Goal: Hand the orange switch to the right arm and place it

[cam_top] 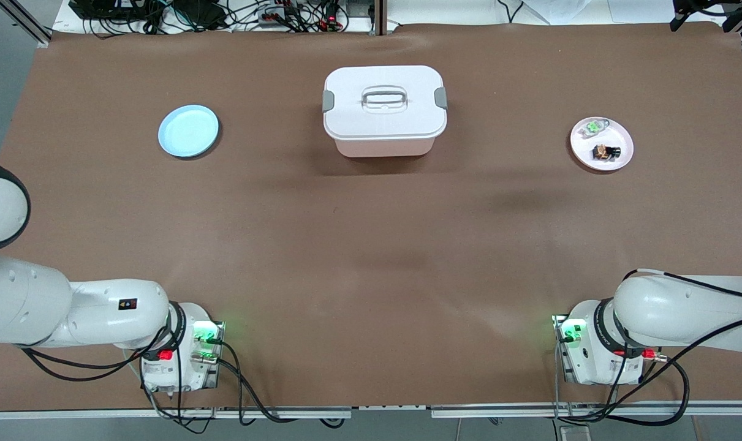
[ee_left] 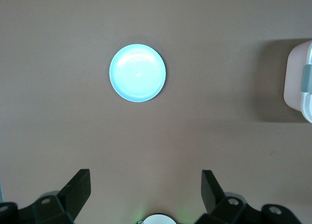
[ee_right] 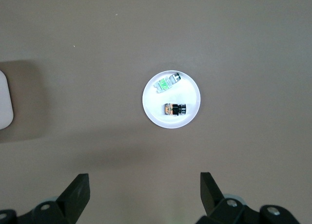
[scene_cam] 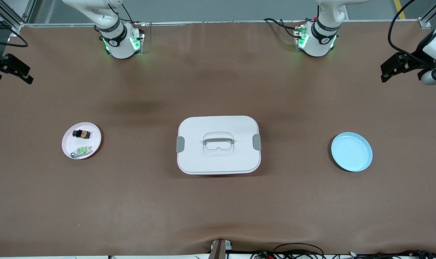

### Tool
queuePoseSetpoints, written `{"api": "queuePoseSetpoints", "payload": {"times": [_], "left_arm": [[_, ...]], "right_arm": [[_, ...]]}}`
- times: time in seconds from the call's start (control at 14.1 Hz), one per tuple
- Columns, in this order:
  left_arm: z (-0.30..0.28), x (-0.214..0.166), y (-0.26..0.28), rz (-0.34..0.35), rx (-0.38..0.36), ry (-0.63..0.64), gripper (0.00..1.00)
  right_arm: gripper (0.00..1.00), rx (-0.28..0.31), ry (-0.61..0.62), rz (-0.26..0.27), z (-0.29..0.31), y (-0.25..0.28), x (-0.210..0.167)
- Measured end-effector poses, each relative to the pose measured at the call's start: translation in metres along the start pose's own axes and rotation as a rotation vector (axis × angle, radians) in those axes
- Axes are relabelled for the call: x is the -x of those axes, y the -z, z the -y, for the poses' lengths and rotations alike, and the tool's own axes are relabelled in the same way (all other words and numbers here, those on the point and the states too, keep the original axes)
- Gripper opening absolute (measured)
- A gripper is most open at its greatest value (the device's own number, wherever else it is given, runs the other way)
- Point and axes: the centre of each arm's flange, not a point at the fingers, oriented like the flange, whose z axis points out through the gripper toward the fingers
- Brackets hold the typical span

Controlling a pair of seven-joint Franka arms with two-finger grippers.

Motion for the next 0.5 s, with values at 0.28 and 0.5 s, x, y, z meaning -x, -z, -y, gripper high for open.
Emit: {"api": "queuePoseSetpoints", "payload": {"times": [0.28, 0.5], "left_arm": [[-0.002, 0.000, 0.000, 0.003, 0.012, -0.002, 1.00], [-0.004, 0.003, -0.001, 0.021, 0.032, -0.007, 1.00]], "right_arm": [[1.00, -0.001, 0.000, 0.048, 0.000, -0.009, -0.017], [1.00, -0.004, -0.001, 0.070, 0.000, -0.019, -0.023]]}}
